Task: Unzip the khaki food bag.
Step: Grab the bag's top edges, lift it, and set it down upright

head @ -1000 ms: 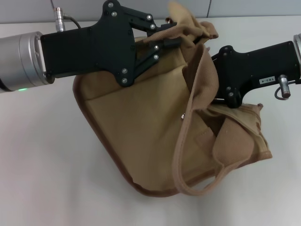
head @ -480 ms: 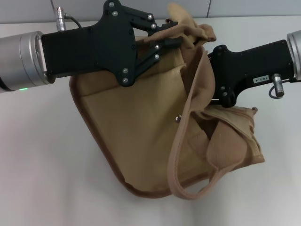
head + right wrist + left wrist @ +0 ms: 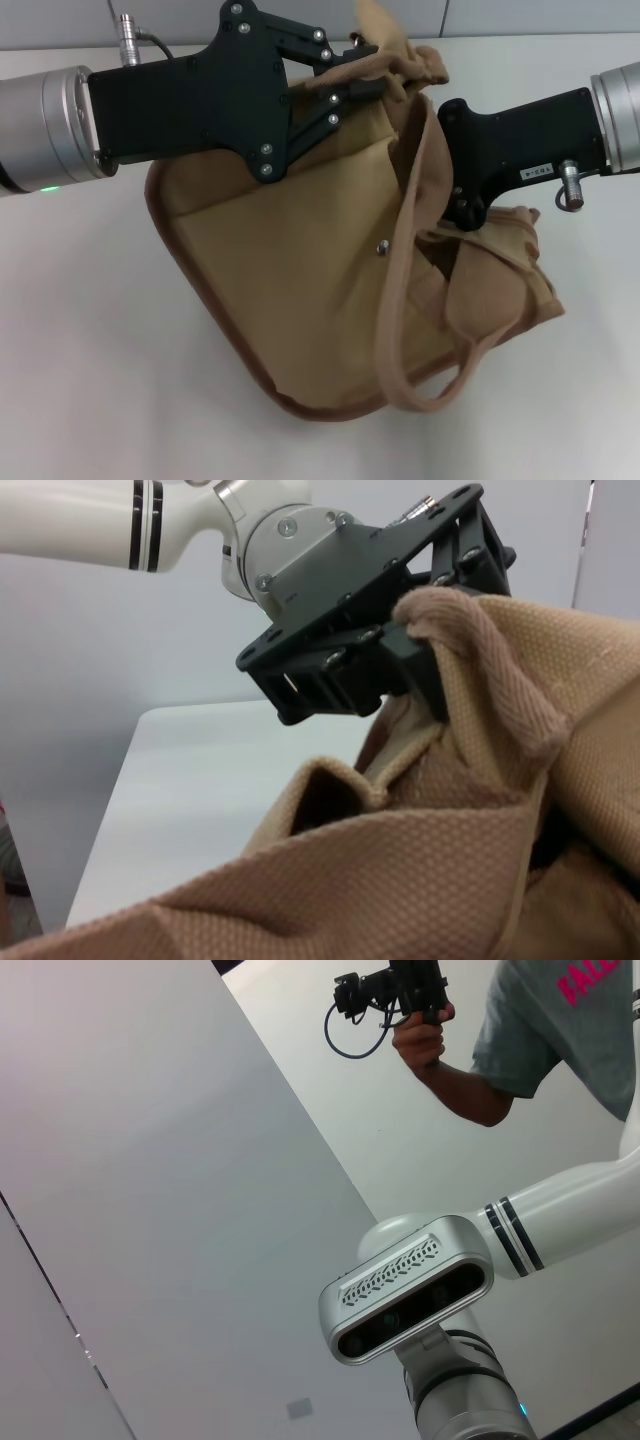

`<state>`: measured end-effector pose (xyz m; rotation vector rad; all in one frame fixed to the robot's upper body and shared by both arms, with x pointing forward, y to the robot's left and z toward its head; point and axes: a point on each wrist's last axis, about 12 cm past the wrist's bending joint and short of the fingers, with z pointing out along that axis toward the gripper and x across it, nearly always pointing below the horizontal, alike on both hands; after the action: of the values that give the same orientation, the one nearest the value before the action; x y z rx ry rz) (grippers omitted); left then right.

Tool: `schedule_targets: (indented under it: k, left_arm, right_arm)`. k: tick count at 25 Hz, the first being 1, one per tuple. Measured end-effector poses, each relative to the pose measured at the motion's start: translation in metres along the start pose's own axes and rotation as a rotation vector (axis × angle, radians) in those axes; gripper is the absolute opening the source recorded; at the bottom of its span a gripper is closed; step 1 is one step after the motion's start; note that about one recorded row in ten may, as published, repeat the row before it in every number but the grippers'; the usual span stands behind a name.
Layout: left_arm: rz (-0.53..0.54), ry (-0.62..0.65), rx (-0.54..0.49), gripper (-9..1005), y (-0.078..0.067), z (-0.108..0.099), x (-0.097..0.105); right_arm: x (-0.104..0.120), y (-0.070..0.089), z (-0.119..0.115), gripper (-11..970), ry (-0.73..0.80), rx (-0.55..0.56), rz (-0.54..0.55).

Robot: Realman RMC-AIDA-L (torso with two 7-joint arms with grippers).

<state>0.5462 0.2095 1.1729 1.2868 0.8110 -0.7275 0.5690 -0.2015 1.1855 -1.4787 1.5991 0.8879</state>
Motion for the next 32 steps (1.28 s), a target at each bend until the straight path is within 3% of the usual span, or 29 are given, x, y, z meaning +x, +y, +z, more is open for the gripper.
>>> schedule_targets:
  k: [7, 32]
  left_arm:
    - [0.001, 0.002, -0.004, 93, 0.000, -0.001, 0.000]
    - [0.005, 0.003, -0.017, 93, 0.000, -0.004, 0.000]
  right_arm:
    - [0.002, 0.001, -0.003, 22, -0.007, 0.013, 0.004]
    - [0.020, 0.016, -0.044, 5, -0.060, 0.125, 0.043]
